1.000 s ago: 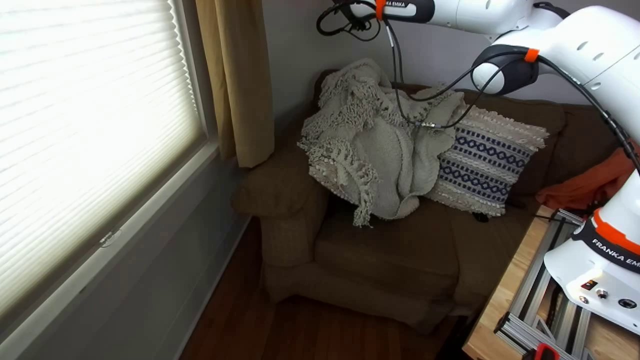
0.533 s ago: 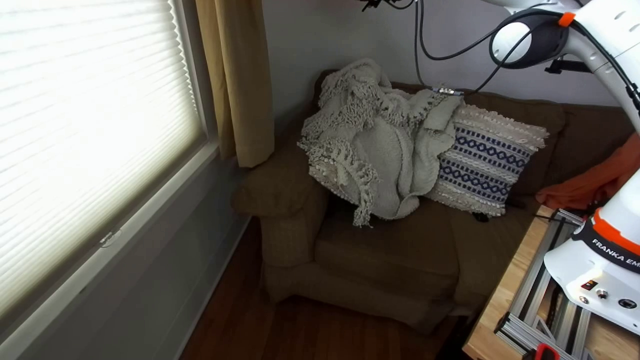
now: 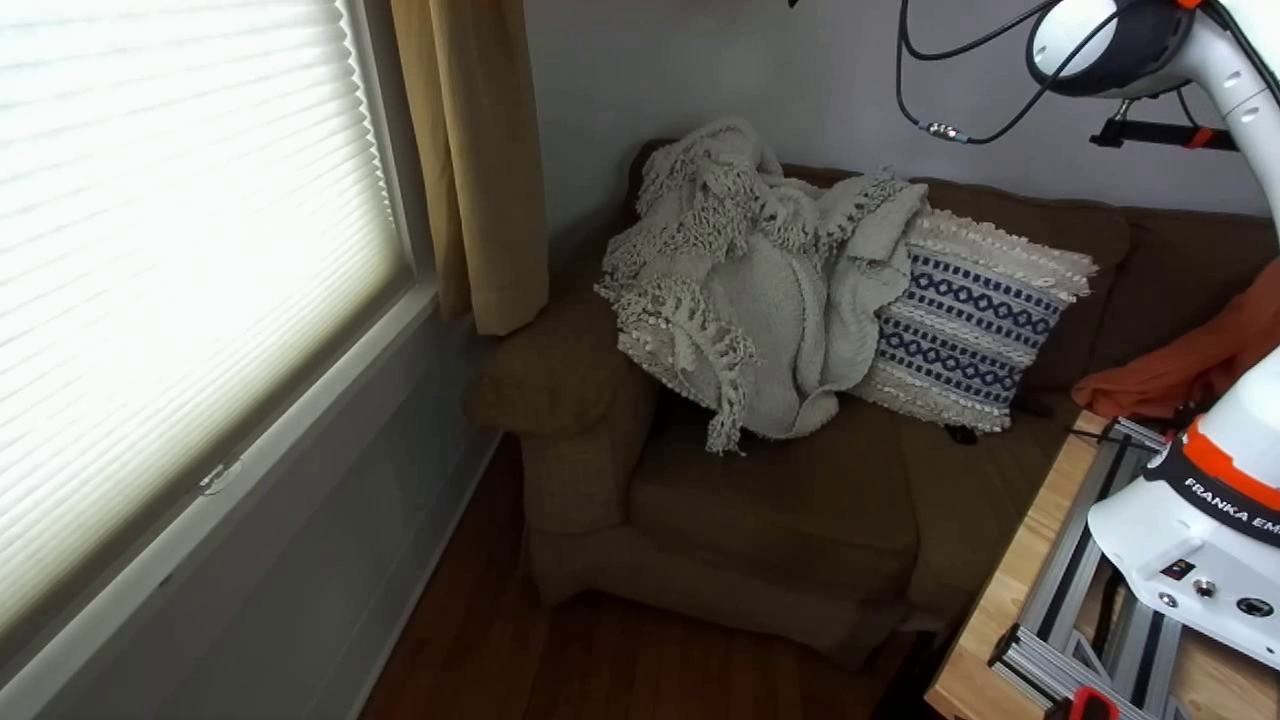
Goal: Unfold the blanket
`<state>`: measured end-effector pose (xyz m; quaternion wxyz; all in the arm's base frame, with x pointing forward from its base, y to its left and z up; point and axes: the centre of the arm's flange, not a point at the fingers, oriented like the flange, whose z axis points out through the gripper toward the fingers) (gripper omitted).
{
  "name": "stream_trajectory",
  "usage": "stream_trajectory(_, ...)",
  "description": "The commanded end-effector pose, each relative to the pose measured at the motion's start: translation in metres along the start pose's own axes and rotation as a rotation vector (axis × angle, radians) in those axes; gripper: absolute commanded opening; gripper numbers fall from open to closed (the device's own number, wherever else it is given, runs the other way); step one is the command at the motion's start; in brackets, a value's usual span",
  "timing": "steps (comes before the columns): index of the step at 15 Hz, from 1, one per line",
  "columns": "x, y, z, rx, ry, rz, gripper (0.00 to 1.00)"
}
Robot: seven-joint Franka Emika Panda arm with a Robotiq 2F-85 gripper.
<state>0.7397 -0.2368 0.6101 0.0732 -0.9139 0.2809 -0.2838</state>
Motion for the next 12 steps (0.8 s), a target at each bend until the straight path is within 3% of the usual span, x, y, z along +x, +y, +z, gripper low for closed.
stream_trajectory(1, -0.032, 0.030, -0.020, -0.059, -0.125, -0.152, 1.00)
stream_trajectory(5, -0.037, 0.036, -0.024, -0.140, -0.195, -0.261, 1.00)
stream_trajectory(6, -0.037, 0.038, -0.022, -0.132, -0.204, -0.275, 1.00)
stream_trajectory(7, -0.011, 0.026, -0.019, -0.111, -0.171, -0.231, 1.00)
stream_trajectory(12, -0.012, 0.027, -0.017, -0.116, -0.178, -0.259, 1.00)
